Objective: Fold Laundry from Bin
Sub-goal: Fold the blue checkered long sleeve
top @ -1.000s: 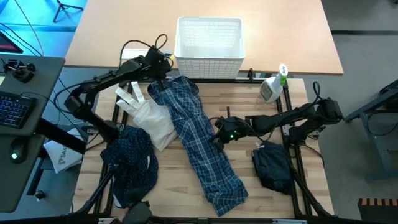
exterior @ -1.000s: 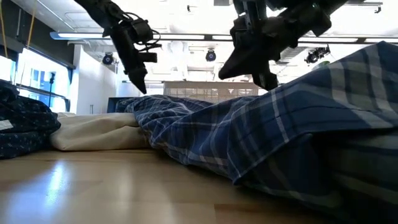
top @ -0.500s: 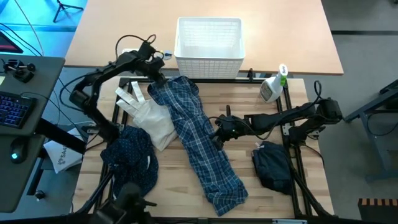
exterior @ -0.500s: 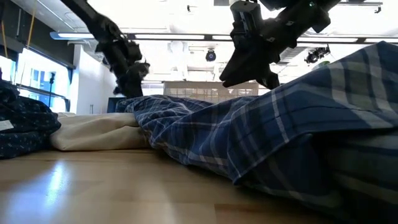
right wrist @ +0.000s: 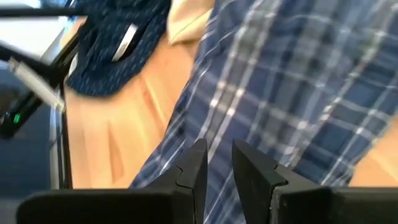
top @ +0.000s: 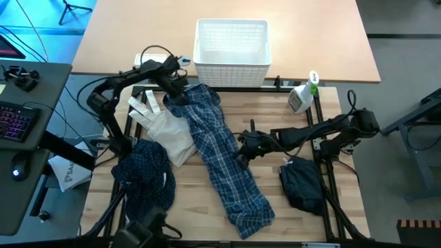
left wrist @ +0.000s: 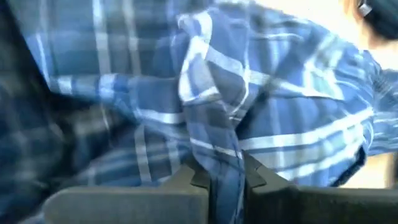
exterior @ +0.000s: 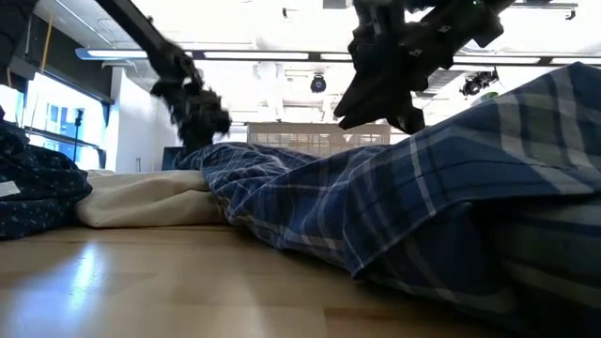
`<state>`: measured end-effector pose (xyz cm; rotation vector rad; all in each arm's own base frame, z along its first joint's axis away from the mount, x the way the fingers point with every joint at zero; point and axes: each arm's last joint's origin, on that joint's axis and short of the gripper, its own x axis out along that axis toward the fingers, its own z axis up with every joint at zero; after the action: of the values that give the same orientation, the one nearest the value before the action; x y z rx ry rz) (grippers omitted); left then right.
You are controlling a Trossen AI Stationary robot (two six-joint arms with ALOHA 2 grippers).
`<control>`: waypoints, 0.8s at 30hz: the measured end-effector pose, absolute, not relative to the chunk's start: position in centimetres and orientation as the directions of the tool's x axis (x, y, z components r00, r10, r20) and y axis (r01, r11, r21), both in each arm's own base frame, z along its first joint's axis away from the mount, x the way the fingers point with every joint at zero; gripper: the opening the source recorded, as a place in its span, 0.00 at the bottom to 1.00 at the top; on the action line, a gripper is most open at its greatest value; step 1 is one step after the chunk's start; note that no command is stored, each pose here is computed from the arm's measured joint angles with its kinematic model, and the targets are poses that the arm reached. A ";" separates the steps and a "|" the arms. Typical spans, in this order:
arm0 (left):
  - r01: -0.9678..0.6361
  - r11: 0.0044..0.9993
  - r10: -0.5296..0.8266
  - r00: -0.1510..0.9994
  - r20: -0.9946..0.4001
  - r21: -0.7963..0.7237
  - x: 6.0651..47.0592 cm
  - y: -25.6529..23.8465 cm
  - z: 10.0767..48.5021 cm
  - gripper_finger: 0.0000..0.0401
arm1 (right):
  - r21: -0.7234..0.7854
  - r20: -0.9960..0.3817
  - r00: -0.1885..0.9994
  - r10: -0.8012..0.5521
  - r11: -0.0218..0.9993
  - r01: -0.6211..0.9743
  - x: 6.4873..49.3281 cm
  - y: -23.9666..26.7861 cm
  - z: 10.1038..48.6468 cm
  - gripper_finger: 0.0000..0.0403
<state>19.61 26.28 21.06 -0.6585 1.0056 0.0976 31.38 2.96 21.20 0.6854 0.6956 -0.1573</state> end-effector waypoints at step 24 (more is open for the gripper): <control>-0.270 0.941 0.294 0.351 -0.889 0.204 19.2 27.2 26.7 0.16 | 0.405 -0.687 0.718 0.113 0.880 0.249 35.4 3.5 19.6 0.30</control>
<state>19.24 27.20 26.70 0.0237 1.1557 0.3646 35.42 3.50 19.62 0.5024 0.7744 -0.0790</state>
